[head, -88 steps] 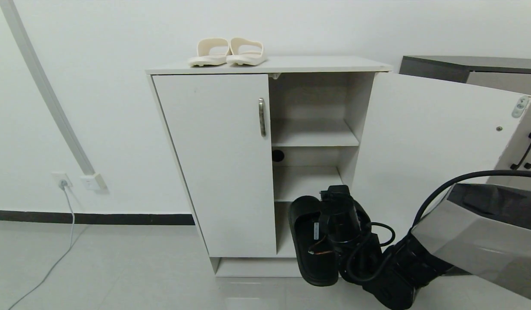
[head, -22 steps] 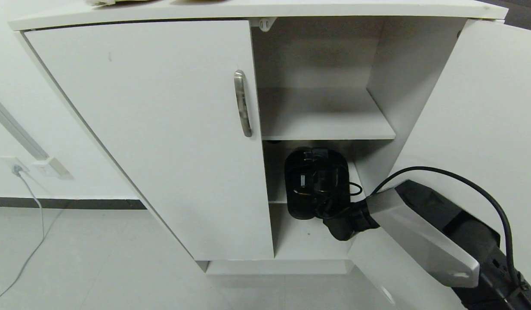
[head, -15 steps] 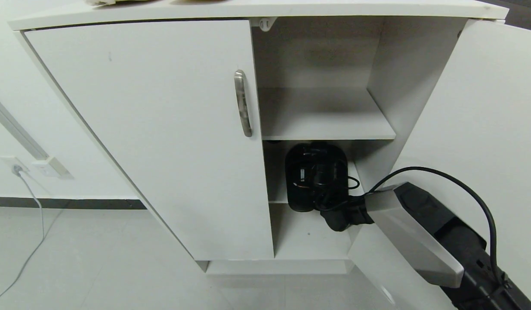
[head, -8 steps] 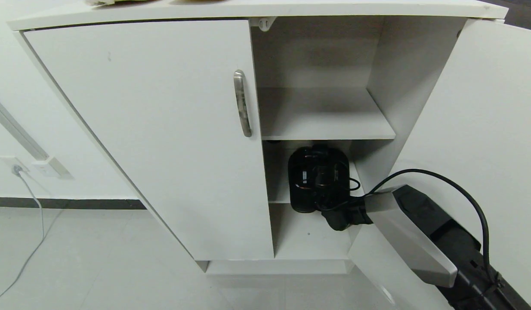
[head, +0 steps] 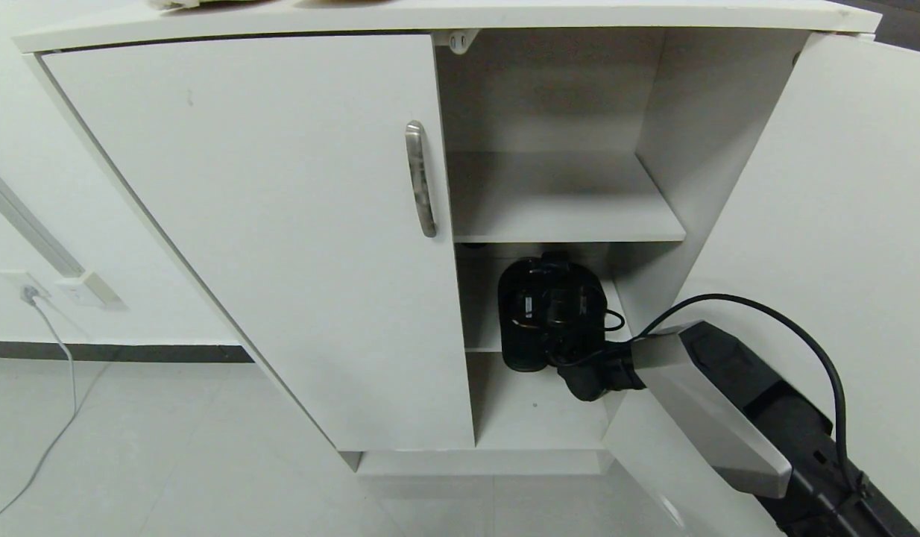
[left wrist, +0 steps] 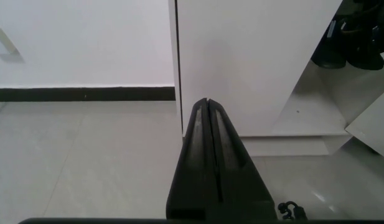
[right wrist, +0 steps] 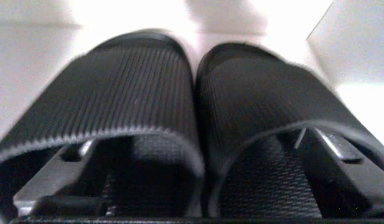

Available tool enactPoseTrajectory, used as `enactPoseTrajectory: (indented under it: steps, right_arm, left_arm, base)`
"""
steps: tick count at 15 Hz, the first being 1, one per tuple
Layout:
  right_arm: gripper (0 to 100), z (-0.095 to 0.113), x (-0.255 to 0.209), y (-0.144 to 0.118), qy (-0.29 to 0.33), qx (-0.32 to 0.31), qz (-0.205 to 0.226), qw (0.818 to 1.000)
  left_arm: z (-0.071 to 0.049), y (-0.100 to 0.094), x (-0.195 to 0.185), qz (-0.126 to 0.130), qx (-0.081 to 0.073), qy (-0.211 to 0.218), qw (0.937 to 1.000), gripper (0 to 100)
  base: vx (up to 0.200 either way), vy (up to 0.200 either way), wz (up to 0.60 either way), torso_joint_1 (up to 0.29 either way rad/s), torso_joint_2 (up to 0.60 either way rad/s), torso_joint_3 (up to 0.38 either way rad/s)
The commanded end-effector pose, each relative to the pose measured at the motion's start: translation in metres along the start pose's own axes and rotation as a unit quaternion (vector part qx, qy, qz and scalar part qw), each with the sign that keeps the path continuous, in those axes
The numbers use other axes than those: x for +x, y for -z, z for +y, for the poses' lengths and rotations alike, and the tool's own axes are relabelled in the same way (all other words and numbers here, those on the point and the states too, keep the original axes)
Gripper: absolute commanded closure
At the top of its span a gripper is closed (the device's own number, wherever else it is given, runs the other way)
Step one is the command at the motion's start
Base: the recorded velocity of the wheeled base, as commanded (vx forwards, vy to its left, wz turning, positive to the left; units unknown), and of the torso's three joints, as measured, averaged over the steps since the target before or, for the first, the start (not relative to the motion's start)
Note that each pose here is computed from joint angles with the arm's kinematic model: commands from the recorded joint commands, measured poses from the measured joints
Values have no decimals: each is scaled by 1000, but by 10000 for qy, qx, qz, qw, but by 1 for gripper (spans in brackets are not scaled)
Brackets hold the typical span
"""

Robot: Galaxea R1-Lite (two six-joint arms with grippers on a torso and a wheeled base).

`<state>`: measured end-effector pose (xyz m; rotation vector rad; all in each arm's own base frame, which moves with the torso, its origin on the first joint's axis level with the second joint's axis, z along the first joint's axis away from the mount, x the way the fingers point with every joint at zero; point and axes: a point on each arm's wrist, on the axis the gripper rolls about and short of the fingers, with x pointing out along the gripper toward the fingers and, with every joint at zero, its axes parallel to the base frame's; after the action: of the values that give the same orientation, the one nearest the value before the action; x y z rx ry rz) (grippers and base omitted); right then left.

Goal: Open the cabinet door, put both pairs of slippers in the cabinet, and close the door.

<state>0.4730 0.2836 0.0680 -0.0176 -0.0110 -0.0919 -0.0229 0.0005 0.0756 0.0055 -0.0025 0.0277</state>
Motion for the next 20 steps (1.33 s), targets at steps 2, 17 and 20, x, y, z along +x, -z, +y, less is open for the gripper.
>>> enactPoseTrajectory:
  steps: [2, 17, 20]
  right_arm:
    - [0, -2, -19, -10, -93, -72, 111, 9999]
    - [0, -42, -213, -29, -1361, -42, 34, 9907]
    - [0, -46, -218, -23, -1476, -80, 89, 9890]
  left_arm:
    - [0, 0, 0, 5, 3, -7, 10000, 100]
    - [0, 0, 0, 5, 3, 8, 10000, 100]
    - [0, 0, 0, 5, -5, 8, 10000, 100]
  base:
    - [0, 0, 0, 0, 0, 0]
    - [0, 0, 0, 0, 0, 0]
    - [0, 0, 0, 0, 0, 0]
